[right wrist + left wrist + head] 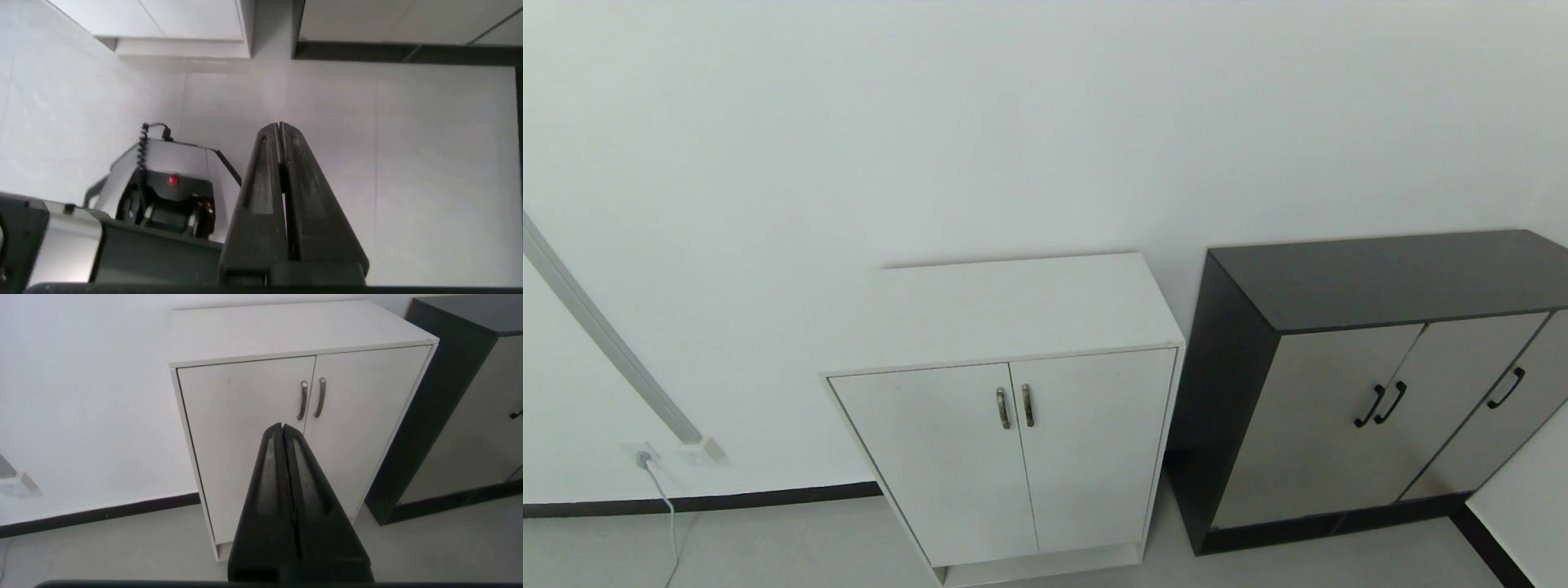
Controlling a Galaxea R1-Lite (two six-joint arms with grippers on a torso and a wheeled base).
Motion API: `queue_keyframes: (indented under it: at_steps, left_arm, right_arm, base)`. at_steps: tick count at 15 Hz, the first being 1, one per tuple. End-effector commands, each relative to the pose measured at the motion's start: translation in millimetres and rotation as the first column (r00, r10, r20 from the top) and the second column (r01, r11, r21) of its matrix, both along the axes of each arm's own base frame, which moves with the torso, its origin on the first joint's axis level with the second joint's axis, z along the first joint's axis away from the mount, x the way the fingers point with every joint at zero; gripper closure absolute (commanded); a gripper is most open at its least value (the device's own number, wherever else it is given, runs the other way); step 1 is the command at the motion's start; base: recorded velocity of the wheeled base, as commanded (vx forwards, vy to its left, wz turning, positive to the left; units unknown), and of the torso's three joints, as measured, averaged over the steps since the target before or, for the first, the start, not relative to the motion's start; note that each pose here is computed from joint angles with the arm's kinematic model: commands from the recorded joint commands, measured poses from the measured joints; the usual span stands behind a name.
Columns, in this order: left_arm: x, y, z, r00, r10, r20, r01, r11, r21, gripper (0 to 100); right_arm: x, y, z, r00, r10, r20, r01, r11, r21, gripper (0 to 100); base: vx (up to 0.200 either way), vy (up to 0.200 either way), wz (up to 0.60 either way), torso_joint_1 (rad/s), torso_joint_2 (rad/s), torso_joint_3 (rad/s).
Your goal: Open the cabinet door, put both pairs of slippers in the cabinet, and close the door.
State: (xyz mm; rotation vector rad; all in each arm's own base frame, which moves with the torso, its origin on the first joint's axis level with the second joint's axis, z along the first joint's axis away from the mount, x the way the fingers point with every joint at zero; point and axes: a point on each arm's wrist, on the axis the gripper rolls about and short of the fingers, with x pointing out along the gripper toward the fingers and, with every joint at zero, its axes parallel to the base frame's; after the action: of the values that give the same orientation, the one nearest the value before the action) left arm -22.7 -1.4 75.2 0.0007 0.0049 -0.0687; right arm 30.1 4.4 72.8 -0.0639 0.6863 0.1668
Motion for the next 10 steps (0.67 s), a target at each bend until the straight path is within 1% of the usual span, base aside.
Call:
queue_keyframes:
  at_steps: [1, 5, 7, 9, 10]
  left_arm:
    - [0, 0.0, 0.0, 1.0, 0.001, 0.0, -0.001, 1.0, -0.001, 100]
    - [0, 0.0, 0.0, 1.0, 0.001, 0.0, -0.001, 1.0, -0.001, 100]
    - [0, 0.0, 0.0, 1.0, 0.001, 0.0, -0.001, 1.0, -0.001, 100]
    - [0, 0.0, 0.0, 1.0, 0.0, 0.0, 0.0, 1.0, -0.001, 100]
    - [0, 0.0, 0.0, 1.0, 0.0, 0.0, 0.0, 1.0, -0.001, 100]
  right_arm:
    - [-1, 0, 0, 1.0, -0.003, 0.01, 0.003, 1.0, 0.001, 100]
    - [-6, -1, 2, 0.997, -0.022, 0.073, 0.021, 1.0, 0.013, 100]
    - [-9, -2, 3, 0.993, -0.05, 0.11, 0.048, 0.999, 0.026, 100]
    - [-15, -3, 5, 0.976, -0.084, 0.201, 0.078, 0.996, 0.037, 100]
    - [-17, -3, 5, 0.97, -0.087, 0.226, 0.08, 0.996, 0.041, 100]
  base:
    - [0.0, 0.0, 0.0, 0.0, 0.0, 0.0]
    - [0.0, 0.0, 0.0, 0.0, 0.0, 0.0]
    - [0.0, 0.0, 0.0, 0.0, 0.0, 0.0]
    - [0.0, 0.0, 0.0, 0.0, 0.0, 0.0]
    - [0.0, 0.0, 0.0, 0.0, 0.0, 0.0]
